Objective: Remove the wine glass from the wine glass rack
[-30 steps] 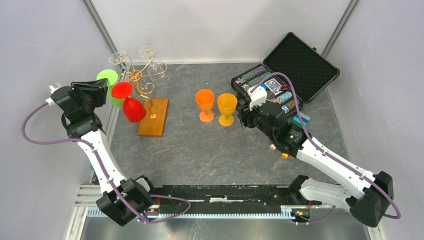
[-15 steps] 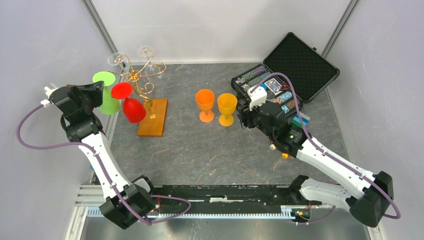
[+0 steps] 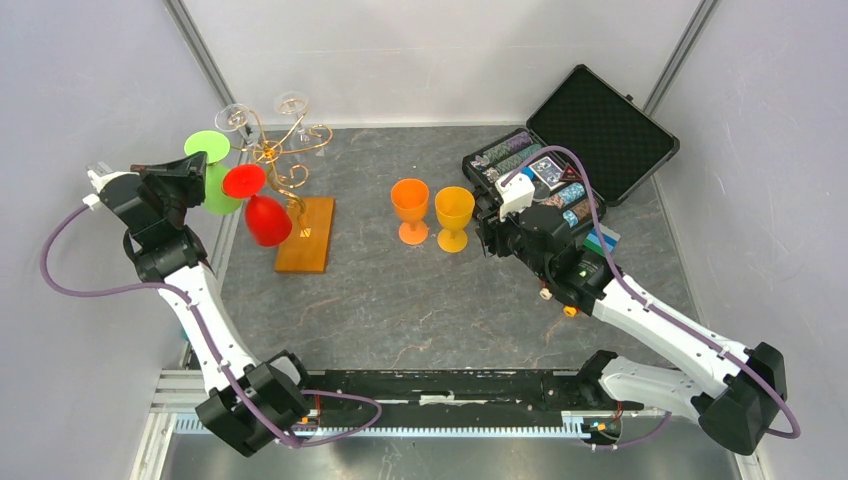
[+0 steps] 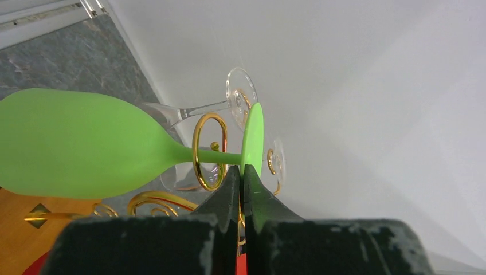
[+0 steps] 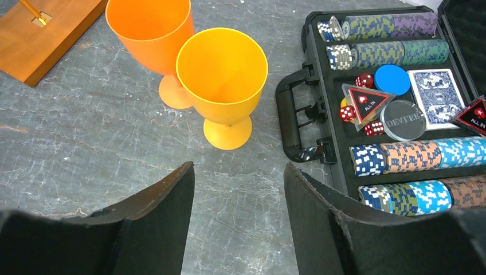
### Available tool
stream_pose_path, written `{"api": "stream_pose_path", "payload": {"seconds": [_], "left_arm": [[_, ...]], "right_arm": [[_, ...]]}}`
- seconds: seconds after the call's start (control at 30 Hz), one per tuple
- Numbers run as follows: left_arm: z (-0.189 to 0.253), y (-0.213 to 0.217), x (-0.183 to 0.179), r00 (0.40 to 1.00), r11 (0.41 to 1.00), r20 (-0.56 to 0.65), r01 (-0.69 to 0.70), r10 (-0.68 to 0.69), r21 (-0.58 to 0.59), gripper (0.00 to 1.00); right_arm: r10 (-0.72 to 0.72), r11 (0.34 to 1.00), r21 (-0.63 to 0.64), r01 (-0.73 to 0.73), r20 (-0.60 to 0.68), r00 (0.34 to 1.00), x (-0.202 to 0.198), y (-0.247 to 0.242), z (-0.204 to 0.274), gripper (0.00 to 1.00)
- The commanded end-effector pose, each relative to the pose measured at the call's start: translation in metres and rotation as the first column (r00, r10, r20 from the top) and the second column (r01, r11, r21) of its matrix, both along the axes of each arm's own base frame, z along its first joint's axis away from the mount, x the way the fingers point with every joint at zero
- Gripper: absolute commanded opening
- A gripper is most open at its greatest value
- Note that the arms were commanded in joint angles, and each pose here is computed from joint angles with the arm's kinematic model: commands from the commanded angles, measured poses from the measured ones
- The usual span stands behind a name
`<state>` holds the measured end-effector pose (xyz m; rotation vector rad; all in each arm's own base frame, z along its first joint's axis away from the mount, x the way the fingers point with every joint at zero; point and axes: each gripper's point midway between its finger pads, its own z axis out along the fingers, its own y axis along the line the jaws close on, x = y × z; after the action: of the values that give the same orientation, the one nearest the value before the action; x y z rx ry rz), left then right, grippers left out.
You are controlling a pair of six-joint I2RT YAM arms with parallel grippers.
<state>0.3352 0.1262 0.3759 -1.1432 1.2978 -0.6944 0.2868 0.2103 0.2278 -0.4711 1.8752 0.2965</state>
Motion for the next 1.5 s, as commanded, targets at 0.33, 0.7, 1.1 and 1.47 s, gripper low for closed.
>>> {"api": "stream_pose_path", "payload": {"seconds": [0.33,0.7,1.1,1.47], "left_arm": [[0.024,-0.006,0.012,0.990,0.997,0.129,0.071,-0.065,-0.043,0.02],[0.020,-0.019,0.025,0.981,0.986,0.120,0.159,-0.152,-0.050,0.02],[0.031,0.006,0.010,0.993,0.999,0.109,-0.039,0.037,0.010,0.02],[0.028,0.022,0.026,0.991,0.998,0.114,-0.068,0.068,-0.005,0.02]], "right_arm": [[-0.008,0.999,0.036,0.006,0.038,0.999,0.006,0.002,0.012,0.63],[-0.016,0.999,0.032,0.015,0.041,0.999,0.009,0.000,0.013,0.63],[-0.030,0.999,0.036,0.028,0.048,0.998,0.008,-0.005,0.017,0.63],[-0.029,0.999,0.040,0.027,0.051,0.998,0.006,-0.007,0.018,0.63]]}}
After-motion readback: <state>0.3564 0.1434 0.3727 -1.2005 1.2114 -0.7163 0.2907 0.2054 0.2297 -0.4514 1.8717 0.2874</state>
